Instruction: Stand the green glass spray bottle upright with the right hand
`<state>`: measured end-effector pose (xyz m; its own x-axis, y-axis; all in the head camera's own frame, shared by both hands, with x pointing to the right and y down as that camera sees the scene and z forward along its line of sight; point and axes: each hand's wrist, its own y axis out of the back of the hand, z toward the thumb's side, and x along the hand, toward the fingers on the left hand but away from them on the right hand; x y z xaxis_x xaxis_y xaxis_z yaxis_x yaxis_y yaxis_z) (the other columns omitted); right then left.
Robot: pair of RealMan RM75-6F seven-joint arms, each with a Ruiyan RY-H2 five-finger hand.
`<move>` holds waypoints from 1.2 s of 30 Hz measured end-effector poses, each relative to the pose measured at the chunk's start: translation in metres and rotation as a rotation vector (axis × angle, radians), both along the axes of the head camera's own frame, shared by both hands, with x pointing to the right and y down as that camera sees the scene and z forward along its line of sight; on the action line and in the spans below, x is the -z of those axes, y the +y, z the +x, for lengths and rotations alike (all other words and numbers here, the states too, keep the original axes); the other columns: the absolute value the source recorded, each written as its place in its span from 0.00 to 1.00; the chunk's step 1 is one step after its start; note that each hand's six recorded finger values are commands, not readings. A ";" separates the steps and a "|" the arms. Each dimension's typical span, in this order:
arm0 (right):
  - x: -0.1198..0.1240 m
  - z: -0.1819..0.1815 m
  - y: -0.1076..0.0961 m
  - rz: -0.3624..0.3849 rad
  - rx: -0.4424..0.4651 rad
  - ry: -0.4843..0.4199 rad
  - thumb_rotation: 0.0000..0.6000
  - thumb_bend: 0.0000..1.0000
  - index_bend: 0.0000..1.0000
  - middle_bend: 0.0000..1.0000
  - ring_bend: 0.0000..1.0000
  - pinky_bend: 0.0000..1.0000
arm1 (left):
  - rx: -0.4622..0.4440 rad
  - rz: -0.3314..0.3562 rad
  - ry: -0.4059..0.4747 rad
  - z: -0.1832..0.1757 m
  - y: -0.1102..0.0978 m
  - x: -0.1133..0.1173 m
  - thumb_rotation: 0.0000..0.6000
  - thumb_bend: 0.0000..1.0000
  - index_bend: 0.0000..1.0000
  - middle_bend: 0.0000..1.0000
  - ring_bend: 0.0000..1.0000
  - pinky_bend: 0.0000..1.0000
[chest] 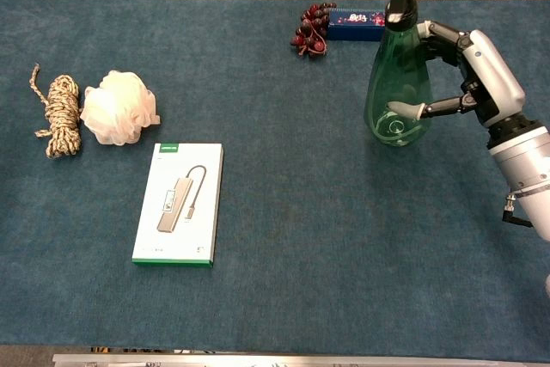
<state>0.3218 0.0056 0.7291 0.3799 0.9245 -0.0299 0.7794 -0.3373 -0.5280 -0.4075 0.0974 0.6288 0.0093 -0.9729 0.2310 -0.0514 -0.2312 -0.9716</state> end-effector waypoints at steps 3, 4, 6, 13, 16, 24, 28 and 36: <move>-0.003 0.006 0.000 -0.005 -0.047 -0.059 1.00 0.00 0.54 0.59 0.48 0.61 | -0.003 -0.002 0.003 0.000 0.000 0.000 1.00 0.00 0.00 0.00 0.00 0.00; -0.005 0.008 -0.001 -0.007 -0.066 -0.080 1.00 0.00 0.54 0.59 0.47 0.61 | -0.004 -0.002 0.003 0.000 0.000 0.000 1.00 0.00 0.00 0.00 0.00 0.00; -0.006 0.012 -0.002 -0.009 -0.092 -0.108 1.00 0.00 0.54 0.59 0.47 0.62 | -0.006 -0.001 0.003 0.000 0.000 0.000 1.00 0.00 0.00 0.00 0.00 0.00; -0.015 0.024 -0.004 -0.024 -0.158 -0.160 1.00 0.00 0.54 0.59 0.47 0.63 | -0.012 -0.002 0.007 0.001 0.000 0.000 1.00 0.00 0.00 0.00 0.00 0.00; -0.020 0.027 -0.003 -0.037 -0.171 -0.162 1.00 0.00 0.54 0.59 0.47 0.63 | -0.013 -0.002 0.008 0.001 0.000 0.000 1.00 0.00 0.00 0.00 0.00 0.00; -0.034 0.037 0.004 -0.071 -0.197 -0.166 1.00 0.00 0.54 0.59 0.47 0.64 | -0.013 -0.003 0.008 0.001 0.000 0.000 1.00 0.00 0.00 0.00 0.00 0.00; -0.038 0.041 0.007 -0.077 -0.201 -0.165 1.00 0.00 0.54 0.59 0.47 0.65 | -0.014 -0.004 0.010 0.001 0.000 0.000 1.00 0.00 0.00 0.00 0.00 0.00; -0.039 0.045 0.009 -0.070 -0.180 -0.130 1.00 0.00 0.51 0.47 0.37 0.64 | -0.022 -0.008 0.022 0.002 0.001 0.000 1.00 0.00 0.00 0.00 0.00 0.00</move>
